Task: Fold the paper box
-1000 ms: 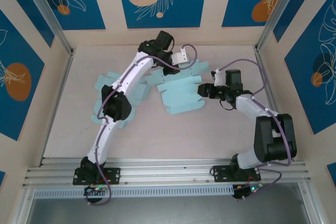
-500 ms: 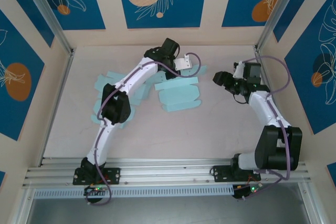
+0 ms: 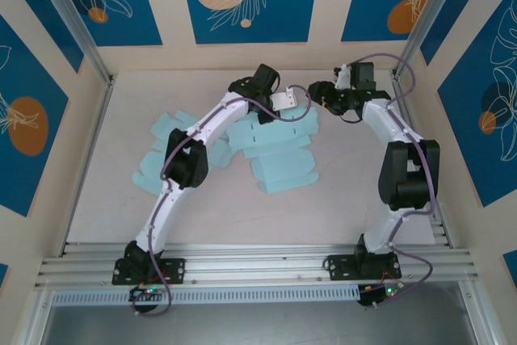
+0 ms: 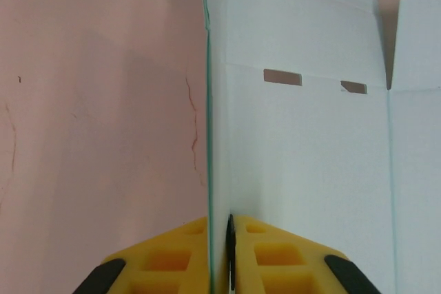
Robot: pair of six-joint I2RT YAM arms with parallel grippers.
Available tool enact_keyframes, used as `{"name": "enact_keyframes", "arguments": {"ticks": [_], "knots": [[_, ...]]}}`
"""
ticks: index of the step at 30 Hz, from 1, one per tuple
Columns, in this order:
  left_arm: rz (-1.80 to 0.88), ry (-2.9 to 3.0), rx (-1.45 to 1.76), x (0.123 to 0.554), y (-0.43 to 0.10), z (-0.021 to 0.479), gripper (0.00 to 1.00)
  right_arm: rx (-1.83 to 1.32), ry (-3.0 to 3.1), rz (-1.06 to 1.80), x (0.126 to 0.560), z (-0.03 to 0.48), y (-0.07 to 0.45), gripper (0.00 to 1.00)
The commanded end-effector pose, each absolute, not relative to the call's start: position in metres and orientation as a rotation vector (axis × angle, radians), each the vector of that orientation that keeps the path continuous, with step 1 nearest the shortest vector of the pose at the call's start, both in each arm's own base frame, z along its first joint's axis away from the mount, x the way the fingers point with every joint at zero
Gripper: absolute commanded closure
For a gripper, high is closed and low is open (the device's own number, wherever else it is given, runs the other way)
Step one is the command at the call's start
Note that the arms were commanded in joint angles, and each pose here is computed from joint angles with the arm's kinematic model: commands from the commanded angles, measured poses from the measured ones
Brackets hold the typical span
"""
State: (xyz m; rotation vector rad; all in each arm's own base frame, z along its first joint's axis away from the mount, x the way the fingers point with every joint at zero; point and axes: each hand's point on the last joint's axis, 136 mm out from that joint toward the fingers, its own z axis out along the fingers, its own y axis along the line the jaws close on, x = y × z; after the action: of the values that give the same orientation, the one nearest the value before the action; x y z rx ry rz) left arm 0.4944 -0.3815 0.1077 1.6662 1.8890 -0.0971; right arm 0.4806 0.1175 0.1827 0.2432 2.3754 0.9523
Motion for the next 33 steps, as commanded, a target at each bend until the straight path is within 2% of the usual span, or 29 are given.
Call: {"name": "enact_keyframes", "arguments": {"ticks": [1,8,19,33], "knots": [[-0.050,1.834,1.638,0.501,-0.384,0.126,0.89,0.261,2.403,0.958,0.489,0.191,0.123,0.33],[0.158,1.616,1.628,0.510,-0.394,0.146,0.96,0.310,2.458,0.952,0.502,0.196,0.114,0.38],[0.335,1.372,1.488,0.506,-0.413,0.185,0.93,0.328,2.532,1.024,0.492,0.184,0.124,0.41],[0.403,1.298,1.519,0.498,-0.424,0.185,0.90,0.371,2.598,0.994,0.486,0.155,0.123,0.41]]}}
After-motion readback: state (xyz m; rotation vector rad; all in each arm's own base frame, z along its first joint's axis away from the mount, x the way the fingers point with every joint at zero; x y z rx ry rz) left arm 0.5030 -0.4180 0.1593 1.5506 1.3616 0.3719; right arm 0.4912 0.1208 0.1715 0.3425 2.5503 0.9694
